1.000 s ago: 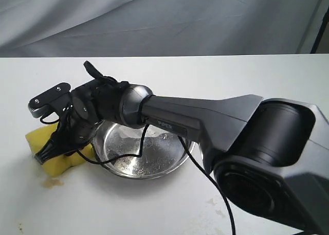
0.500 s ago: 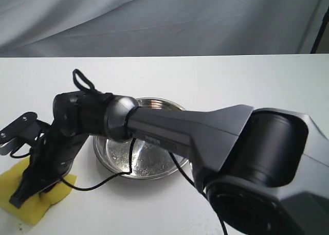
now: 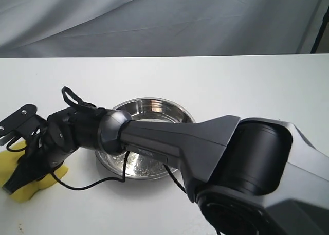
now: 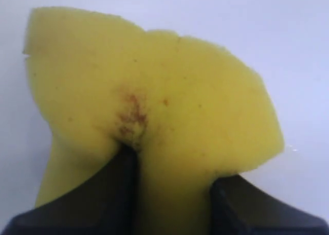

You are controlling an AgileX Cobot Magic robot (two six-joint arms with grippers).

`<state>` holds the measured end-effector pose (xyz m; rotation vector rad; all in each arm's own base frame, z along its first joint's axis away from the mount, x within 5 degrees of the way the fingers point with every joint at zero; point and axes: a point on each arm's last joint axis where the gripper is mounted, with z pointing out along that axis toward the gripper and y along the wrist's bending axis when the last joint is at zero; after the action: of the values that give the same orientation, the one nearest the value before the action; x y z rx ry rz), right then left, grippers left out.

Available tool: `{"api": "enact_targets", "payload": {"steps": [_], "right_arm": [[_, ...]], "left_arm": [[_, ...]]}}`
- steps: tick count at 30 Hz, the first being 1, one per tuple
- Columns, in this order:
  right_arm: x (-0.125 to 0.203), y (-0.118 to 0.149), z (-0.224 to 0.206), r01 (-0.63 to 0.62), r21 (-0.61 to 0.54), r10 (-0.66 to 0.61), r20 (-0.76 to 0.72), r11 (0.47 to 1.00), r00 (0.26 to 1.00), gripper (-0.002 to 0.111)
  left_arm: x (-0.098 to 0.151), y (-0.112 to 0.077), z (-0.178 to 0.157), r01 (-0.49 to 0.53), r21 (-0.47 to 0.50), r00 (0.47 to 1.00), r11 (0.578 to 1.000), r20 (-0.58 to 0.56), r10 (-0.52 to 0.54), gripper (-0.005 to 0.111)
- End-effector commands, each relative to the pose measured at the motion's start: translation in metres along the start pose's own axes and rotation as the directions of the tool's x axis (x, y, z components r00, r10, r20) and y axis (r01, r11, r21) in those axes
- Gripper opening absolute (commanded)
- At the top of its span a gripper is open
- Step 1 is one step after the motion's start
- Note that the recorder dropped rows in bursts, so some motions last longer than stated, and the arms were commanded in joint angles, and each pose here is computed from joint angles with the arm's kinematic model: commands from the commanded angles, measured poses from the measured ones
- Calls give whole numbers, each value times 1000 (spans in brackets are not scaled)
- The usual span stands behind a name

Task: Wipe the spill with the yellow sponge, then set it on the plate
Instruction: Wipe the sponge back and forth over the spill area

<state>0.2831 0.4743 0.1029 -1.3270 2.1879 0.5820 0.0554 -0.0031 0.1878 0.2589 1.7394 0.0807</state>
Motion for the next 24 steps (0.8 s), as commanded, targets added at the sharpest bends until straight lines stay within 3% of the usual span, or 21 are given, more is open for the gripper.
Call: {"api": "enact_targets", "payload": {"steps": [1,8,17,24], "right_arm": [[23,-48,11,21,133,-11,-79,991,997,0],[35,-70,4,-28,142,55,-188,989,981,0],[50,-61,-4,35,43,-16,-388,998,922,0],[50,-47,-12,6,-96,-47,-428,995,903,0]], "left_arm": [[-2,0,-1,4,-3,1000,1000,15,-4,0],[-2,0,-1,4,-3,1000,1000,15,-4,0],[-2,0,-1,4,-3,1000,1000,15,-4,0],[-2,0,-1,4,-3,1000,1000,15,-4,0]]}}
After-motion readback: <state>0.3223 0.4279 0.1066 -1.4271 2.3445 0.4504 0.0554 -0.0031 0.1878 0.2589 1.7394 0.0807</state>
